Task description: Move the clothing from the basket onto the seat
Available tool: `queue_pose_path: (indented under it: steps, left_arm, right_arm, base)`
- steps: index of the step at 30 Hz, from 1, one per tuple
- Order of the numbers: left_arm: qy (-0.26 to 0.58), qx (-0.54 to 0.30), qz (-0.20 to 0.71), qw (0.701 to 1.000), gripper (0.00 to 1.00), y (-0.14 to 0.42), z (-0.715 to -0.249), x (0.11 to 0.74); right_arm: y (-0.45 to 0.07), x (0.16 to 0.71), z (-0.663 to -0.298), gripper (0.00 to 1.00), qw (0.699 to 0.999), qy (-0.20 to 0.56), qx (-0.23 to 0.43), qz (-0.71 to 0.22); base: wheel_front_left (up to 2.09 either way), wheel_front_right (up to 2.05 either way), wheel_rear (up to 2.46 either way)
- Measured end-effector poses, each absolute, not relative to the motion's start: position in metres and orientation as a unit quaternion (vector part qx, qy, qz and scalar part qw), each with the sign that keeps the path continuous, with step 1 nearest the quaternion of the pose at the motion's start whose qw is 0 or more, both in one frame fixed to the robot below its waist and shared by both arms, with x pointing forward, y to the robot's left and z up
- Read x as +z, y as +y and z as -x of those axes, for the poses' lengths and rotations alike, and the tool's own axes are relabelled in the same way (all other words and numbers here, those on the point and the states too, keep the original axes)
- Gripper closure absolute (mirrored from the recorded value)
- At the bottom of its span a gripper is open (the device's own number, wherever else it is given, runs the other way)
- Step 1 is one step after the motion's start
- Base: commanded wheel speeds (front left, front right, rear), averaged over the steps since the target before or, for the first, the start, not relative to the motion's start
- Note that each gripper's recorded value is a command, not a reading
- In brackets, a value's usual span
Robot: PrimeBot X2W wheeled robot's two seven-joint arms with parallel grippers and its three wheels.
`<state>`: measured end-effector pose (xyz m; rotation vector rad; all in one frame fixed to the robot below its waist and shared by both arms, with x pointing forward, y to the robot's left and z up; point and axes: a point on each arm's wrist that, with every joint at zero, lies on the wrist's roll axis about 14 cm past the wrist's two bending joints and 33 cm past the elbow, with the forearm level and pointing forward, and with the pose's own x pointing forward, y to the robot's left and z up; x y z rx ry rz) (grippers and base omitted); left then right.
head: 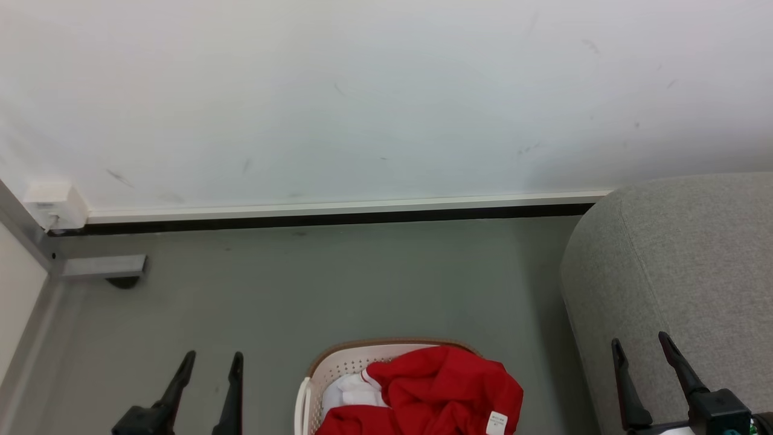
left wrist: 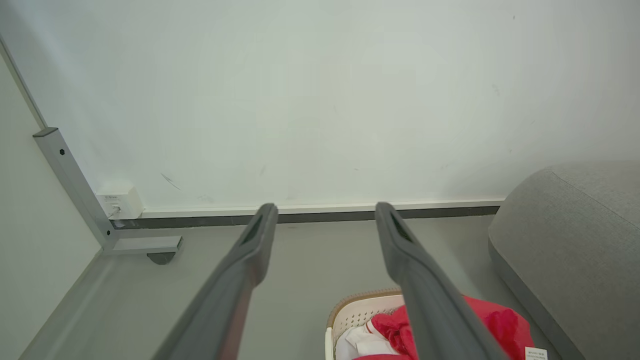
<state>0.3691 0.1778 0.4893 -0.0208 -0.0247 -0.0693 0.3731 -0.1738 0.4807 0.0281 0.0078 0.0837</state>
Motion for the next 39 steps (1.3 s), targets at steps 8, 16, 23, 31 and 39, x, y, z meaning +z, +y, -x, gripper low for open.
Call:
queue_pose_path:
  steps: [8,16,23,31,39]
  left_arm:
    - [-0.011,-0.037,0.007,0.999,0.00,0.177,-0.370,0.487]
    - [-0.008,-0.040,0.009,0.999,0.00,0.176,-0.371,0.486]
    - [-0.004,-0.046,0.011,0.999,0.00,0.171,-0.375,0.483]
    - [-0.006,-0.089,0.009,0.996,0.00,0.146,-0.402,0.482]
    - [0.026,-0.173,-0.001,0.984,0.00,0.094,-0.439,0.454]
  right_arm:
    - [-0.174,0.478,-0.373,0.00,0.999,0.006,0.042,-0.010]
    - [-0.176,0.478,-0.372,0.00,0.999,0.007,0.040,-0.010]
    - [-0.177,0.477,-0.374,0.00,0.999,0.008,0.038,-0.010]
    - [-0.184,0.475,-0.384,0.00,0.999,0.010,0.027,-0.013]
    - [-0.196,0.465,-0.404,0.00,1.000,0.019,0.010,-0.017]
  base:
    - [0.00,0.00,0.00]
    - [0.00,0.00,0.00]
    - [0.00,0.00,0.00]
    - [0.00,0.00,0.00]
    - [0.00,0.00,0.00]
